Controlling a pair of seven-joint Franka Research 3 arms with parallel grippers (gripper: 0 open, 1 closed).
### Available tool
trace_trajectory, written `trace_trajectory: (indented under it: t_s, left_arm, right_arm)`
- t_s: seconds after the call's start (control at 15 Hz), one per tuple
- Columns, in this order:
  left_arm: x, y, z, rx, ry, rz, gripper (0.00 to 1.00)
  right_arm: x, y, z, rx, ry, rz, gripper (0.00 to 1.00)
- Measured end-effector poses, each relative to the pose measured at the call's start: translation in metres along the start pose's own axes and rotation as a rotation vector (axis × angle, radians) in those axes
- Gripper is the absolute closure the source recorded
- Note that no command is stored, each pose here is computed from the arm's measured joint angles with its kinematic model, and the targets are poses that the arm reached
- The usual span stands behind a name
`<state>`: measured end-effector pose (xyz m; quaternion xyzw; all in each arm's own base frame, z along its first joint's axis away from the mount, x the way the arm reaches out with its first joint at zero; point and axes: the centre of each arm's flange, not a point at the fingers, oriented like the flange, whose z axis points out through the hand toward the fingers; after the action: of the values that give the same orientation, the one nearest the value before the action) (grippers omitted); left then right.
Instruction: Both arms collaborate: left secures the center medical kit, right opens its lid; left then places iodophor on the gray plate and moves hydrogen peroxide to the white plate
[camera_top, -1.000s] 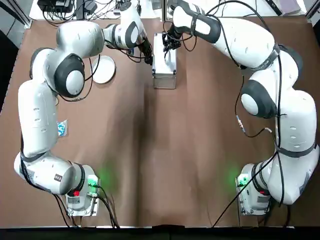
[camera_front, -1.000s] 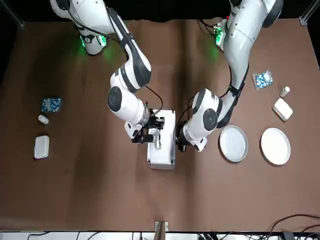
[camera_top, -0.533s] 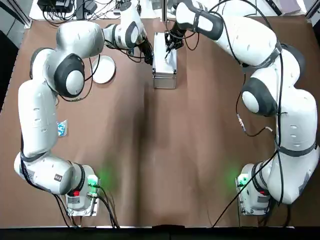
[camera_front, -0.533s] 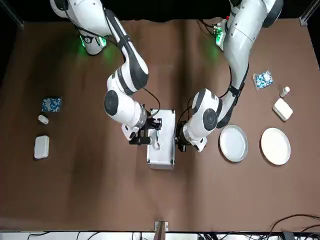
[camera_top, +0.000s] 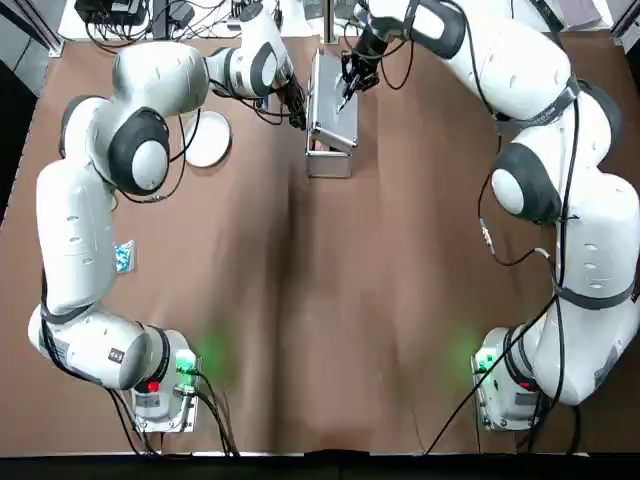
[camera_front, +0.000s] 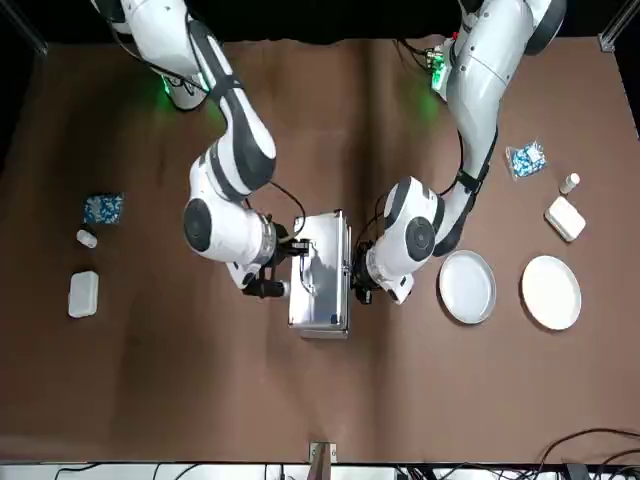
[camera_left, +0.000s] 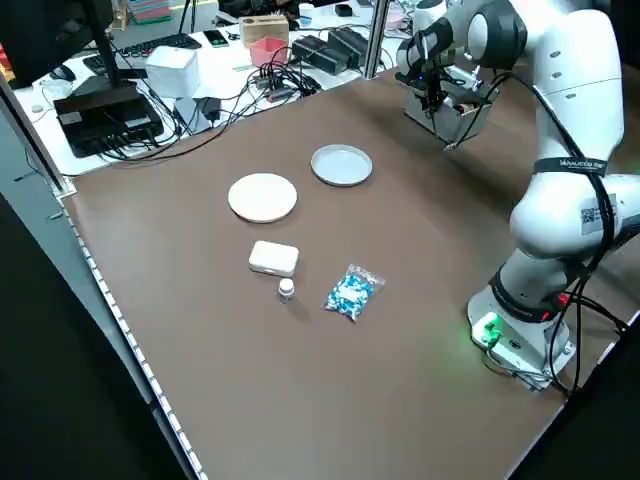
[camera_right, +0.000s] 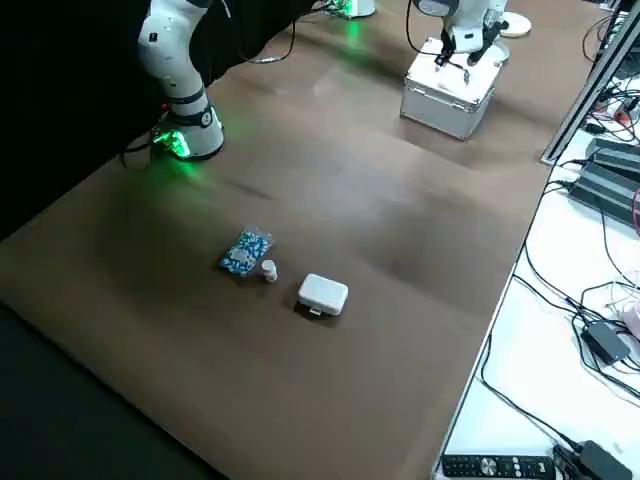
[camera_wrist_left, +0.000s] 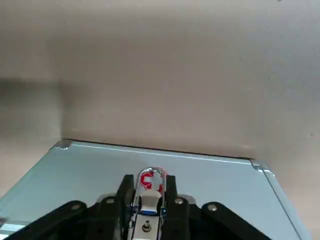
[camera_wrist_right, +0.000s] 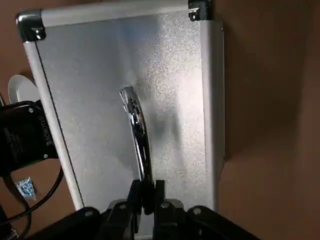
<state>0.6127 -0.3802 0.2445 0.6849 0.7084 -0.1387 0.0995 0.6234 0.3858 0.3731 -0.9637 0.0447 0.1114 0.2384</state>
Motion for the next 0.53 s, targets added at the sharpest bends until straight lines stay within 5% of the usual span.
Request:
trace_trajectory:
  t_s: [0.53]
  left_arm:
    - [0.000, 0.000, 0.000, 0.000, 0.000, 0.000, 0.70]
  right_arm:
    - [0.010, 0.034, -0.027, -0.001, -0.060, -0.008, 0.86]
